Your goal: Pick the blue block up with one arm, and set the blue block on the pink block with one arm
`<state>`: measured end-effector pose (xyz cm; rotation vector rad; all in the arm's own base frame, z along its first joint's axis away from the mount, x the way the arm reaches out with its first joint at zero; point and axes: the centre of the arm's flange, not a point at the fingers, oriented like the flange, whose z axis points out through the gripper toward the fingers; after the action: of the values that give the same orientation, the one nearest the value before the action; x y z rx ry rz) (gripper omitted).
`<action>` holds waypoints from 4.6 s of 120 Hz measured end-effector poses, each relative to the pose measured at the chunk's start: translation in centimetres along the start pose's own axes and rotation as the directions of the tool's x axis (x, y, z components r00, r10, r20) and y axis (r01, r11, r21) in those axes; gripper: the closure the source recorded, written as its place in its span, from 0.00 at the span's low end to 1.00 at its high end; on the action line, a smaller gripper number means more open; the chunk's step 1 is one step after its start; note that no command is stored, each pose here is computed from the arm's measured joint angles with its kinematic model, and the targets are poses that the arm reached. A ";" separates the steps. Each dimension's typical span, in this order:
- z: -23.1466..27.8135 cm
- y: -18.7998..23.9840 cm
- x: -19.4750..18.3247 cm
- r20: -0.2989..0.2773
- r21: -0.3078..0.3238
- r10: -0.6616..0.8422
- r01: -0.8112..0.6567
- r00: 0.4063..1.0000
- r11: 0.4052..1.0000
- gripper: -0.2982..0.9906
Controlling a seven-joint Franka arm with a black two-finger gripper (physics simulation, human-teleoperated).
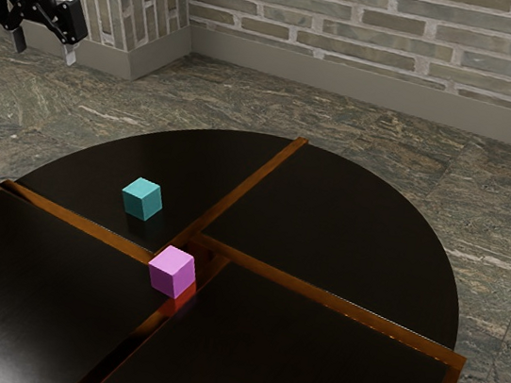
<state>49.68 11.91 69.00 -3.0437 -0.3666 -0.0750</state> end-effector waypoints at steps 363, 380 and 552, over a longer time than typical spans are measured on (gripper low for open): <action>40.2 -0.6 19.9 0.073 -0.121 0.302 -0.292 0.950 0.949 0.23; 41.6 -0.6 19.9 0.100 -0.116 0.296 -0.284 0.950 0.952 0.23; 44.3 0.5 20.7 0.023 -0.100 0.215 -0.212 0.976 0.972 0.44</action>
<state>71.63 19.84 25.99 -3.1614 -0.0360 -0.0299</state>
